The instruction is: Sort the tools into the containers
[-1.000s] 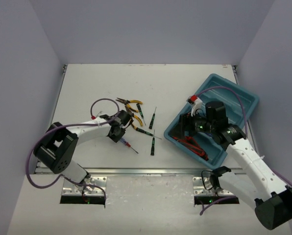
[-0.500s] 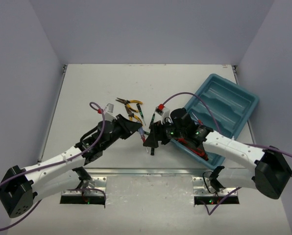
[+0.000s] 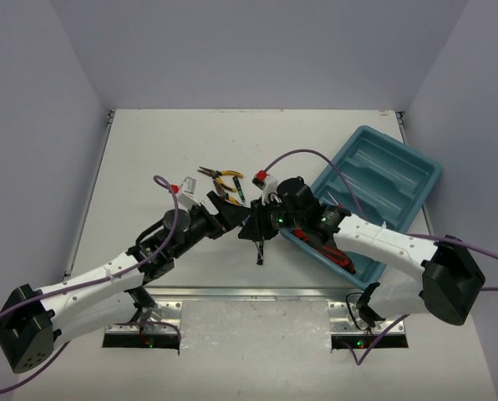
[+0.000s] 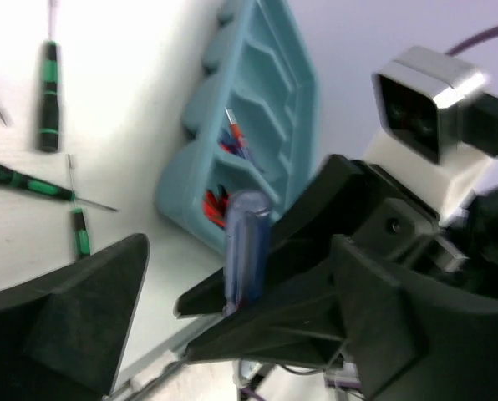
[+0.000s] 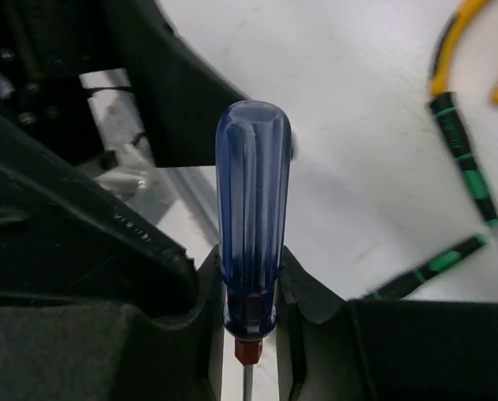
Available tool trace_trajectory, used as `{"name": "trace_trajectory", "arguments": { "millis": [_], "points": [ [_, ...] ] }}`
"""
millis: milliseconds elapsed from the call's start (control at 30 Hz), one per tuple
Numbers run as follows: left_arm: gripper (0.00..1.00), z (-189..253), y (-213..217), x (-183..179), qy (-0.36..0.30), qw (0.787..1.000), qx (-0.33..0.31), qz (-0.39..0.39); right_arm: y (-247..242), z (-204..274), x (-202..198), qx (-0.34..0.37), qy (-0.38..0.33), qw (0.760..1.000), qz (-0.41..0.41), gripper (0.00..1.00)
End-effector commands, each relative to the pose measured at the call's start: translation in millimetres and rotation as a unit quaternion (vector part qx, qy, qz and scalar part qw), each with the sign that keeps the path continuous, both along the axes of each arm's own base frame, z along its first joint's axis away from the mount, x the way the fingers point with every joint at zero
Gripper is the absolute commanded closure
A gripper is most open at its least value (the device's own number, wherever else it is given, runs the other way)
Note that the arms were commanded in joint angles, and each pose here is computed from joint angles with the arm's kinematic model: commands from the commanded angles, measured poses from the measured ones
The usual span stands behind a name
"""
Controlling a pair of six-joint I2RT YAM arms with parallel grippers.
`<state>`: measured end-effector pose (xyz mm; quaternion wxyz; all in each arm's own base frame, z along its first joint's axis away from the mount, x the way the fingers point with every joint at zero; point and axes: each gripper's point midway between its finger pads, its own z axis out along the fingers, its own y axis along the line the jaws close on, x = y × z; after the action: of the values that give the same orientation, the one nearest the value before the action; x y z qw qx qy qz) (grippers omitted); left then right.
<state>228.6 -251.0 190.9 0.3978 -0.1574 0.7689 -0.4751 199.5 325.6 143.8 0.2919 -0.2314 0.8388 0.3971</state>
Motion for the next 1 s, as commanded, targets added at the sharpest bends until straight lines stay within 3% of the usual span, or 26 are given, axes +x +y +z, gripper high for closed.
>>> {"name": "trace_trajectory", "arguments": {
  "millis": [0, 100, 200, 300, 400, 633, 867, 900, 933, 967],
  "points": [
    [0.00, 16.5, 53.3, 21.7, 0.023, 0.984, 0.125, 0.126, -73.2, 14.4, 48.9, -0.143, -0.121, 0.980, -0.068, 1.00],
    [0.00, 13.6, 96.1, 23.8, 0.040, 0.964, 0.179, 0.194, -137.0, 8.5, 64.0, -0.250, -0.139, 0.951, -0.114, 1.00],
    [0.00, 15.1, 112.1, 24.2, 0.028, 0.960, 0.189, 0.203, -216.0, -2.3, 74.5, -0.378, -0.152, 0.901, -0.150, 1.00],
    [0.00, 7.5, 110.0, 22.0, 0.029, 0.961, 0.204, 0.183, -257.6, -11.7, 78.0, -0.478, -0.202, 0.850, -0.090, 1.00],
    [0.00, -0.1, 97.5, 20.4, 0.034, 0.966, 0.211, 0.146, -284.3, -14.7, 93.0, -0.529, -0.242, 0.810, -0.068, 1.00],
    [0.00, -13.9, 89.1, 15.7, 0.043, 0.966, 0.231, 0.108, -323.9, -27.6, 113.1, -0.565, -0.200, 0.799, -0.059, 0.96],
    [0.00, -14.2, 95.2, 12.6, 0.042, 0.962, 0.246, 0.110, -320.8, -39.9, 107.5, -0.554, -0.143, 0.817, -0.070, 0.57],
    [0.00, -13.1, 97.5, 12.9, 0.040, 0.961, 0.247, 0.115, -320.1, -37.8, 106.6, -0.552, -0.141, 0.819, -0.071, 0.47],
    [0.00, -13.0, 99.1, 13.1, 0.039, 0.961, 0.248, 0.118, -318.9, -33.1, 108.0, -0.547, -0.146, 0.821, -0.079, 0.29],
    [0.00, -13.2, 99.0, 13.3, 0.039, 0.961, 0.248, 0.119, -318.2, -28.7, 108.9, -0.542, -0.150, 0.822, -0.086, 0.05]
  ]
}}
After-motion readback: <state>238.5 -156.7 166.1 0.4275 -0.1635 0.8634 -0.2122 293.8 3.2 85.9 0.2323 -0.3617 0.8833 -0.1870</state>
